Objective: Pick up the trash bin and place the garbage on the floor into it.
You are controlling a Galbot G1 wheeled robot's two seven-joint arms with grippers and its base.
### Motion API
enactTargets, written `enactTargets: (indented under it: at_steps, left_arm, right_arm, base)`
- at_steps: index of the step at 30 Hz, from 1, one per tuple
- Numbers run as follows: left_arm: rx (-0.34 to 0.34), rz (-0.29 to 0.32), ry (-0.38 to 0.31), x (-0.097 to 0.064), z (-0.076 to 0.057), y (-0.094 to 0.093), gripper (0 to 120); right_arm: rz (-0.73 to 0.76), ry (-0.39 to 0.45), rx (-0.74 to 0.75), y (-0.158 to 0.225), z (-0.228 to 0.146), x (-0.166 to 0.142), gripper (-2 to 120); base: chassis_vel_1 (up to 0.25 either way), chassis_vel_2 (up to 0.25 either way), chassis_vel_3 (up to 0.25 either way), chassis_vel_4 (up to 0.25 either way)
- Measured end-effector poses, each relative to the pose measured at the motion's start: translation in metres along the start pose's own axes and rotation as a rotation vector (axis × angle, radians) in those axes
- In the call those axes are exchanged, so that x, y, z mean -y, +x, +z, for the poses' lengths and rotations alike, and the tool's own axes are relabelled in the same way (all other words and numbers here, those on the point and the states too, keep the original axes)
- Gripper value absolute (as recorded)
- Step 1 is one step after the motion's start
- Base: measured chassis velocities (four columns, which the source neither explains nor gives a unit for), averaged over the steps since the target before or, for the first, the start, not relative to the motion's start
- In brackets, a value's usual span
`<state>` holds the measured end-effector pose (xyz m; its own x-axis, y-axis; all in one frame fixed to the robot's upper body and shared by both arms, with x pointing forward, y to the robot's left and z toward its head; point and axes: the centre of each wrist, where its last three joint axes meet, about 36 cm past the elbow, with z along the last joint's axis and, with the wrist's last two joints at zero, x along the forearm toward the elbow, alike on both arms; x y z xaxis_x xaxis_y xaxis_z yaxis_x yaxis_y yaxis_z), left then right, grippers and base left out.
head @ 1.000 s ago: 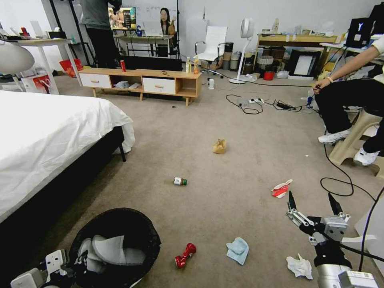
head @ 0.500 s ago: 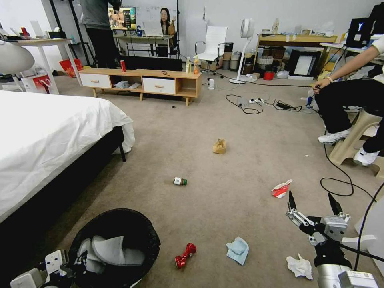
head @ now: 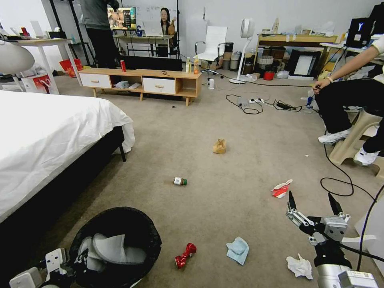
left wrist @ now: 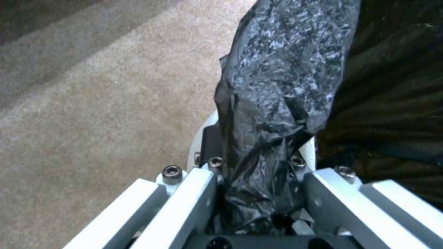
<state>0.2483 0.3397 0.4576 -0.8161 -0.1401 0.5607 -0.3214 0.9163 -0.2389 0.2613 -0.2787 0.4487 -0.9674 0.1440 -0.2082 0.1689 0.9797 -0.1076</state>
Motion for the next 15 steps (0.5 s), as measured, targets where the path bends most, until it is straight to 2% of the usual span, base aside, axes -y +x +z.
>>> enactTargets:
  at_steps: [15]
  left_arm:
    - [0.034,0.032,-0.028,0.012,-0.009,0.012,7]
  right_arm:
    - [0.000,0.000,0.000,0.000,0.000,0.000,100]
  base:
    - [0.000,0.000,0.000,0.000]
